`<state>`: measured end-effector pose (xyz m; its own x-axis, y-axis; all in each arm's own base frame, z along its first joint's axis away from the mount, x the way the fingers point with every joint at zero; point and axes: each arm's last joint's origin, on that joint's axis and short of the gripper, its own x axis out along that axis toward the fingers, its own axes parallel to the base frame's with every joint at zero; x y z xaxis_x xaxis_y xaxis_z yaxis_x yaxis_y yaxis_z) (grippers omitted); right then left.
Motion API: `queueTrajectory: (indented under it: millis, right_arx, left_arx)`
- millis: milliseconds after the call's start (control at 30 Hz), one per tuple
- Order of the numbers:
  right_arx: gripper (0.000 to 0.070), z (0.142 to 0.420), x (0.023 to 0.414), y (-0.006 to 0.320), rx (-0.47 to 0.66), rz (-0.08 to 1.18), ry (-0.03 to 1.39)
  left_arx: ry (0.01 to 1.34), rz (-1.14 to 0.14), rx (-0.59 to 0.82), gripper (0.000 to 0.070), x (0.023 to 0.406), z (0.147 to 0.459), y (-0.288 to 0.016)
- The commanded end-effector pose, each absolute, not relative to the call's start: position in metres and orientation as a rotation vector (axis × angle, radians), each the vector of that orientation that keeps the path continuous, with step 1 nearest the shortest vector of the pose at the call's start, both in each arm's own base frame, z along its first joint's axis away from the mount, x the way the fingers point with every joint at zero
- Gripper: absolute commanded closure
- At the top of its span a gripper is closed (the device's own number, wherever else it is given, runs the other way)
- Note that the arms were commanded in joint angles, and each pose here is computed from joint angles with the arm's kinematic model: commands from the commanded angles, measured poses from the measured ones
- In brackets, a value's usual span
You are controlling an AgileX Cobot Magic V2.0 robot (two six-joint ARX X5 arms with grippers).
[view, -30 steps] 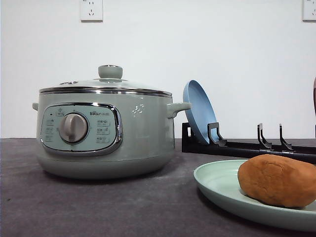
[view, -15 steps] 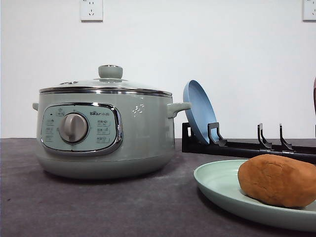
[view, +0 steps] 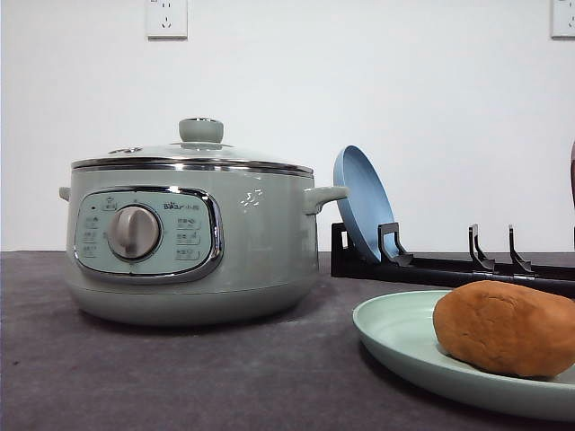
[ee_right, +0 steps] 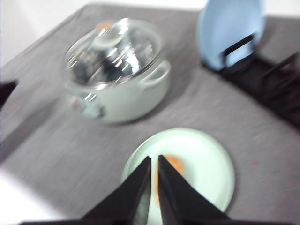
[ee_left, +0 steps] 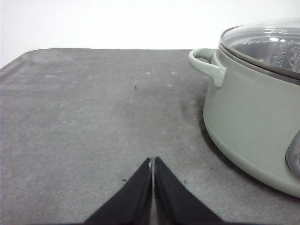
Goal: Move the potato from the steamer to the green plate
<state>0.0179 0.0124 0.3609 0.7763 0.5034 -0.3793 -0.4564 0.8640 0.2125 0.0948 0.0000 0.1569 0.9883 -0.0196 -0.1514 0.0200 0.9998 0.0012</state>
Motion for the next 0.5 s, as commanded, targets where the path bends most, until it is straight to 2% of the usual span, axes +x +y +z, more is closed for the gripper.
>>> queueTrajectory:
  millis: [0, 100, 200, 467]
  right_arx:
    - [0.0686, 0.361, 0.018, 0.011, 0.104, 0.478, 0.356]
    - [0.0687, 0.347, 0.028, 0.012, 0.053, 0.389, 0.214]
    - [0.0687, 0.32, 0.044, 0.013, -0.031, 0.319, 0.113]
    - [0.0687, 0.228, 0.08, 0.007, -0.032, 0.162, 0.103]
  left_arx:
    - [0.179, -0.022, -0.005, 0.07, 0.096, 0.149, 0.0]
    - [0.179, -0.022, -0.005, 0.07, 0.096, 0.149, 0.0]
    - [0.179, -0.022, -0.005, 0.07, 0.096, 0.149, 0.0]
    - [0.179, -0.022, -0.005, 0.07, 0.096, 0.149, 0.0]
